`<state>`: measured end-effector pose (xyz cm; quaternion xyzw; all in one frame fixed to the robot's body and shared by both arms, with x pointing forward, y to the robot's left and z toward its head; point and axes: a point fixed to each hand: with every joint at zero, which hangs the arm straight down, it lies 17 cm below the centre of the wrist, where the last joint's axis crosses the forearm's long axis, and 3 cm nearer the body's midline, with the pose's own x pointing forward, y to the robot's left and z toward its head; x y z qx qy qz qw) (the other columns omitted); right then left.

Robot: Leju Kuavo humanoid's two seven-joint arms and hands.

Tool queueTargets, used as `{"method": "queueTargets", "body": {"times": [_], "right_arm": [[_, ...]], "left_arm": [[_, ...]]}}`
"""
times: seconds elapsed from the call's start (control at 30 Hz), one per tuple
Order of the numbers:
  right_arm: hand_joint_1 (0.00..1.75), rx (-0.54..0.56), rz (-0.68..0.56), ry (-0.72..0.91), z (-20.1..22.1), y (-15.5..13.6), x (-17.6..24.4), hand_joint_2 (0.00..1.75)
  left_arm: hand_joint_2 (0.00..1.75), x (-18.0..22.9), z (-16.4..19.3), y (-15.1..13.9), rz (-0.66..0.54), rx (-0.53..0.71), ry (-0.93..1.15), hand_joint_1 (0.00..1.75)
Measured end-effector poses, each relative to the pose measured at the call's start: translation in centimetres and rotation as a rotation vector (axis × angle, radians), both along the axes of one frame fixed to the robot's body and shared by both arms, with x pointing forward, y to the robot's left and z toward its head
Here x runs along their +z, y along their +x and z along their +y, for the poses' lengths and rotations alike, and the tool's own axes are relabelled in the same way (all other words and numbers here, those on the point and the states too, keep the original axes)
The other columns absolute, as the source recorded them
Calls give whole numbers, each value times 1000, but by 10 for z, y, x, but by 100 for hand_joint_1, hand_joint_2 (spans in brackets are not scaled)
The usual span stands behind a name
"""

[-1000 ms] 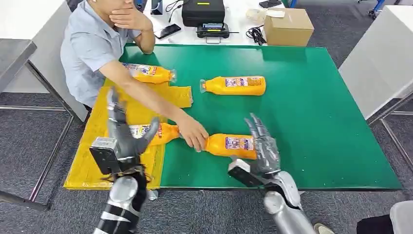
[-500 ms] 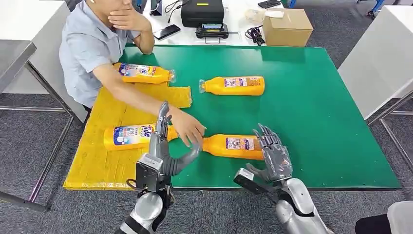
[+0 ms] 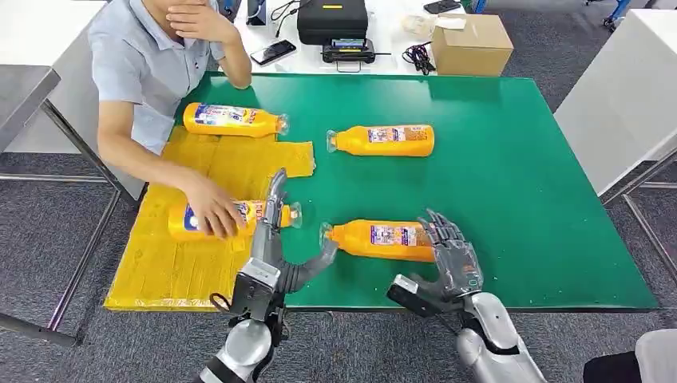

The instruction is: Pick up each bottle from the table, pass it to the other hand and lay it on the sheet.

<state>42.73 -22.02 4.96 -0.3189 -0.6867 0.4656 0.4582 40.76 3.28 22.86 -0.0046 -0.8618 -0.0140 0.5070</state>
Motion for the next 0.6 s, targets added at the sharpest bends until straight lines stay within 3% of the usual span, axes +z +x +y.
{"method": "queueTargets", "body": {"times": [0.6], "right_arm": [[0,-20,35,-71,-22,14,-15,175]], "left_arm": [[175,-2,-17,-10,-12,-50,17,0]]}}
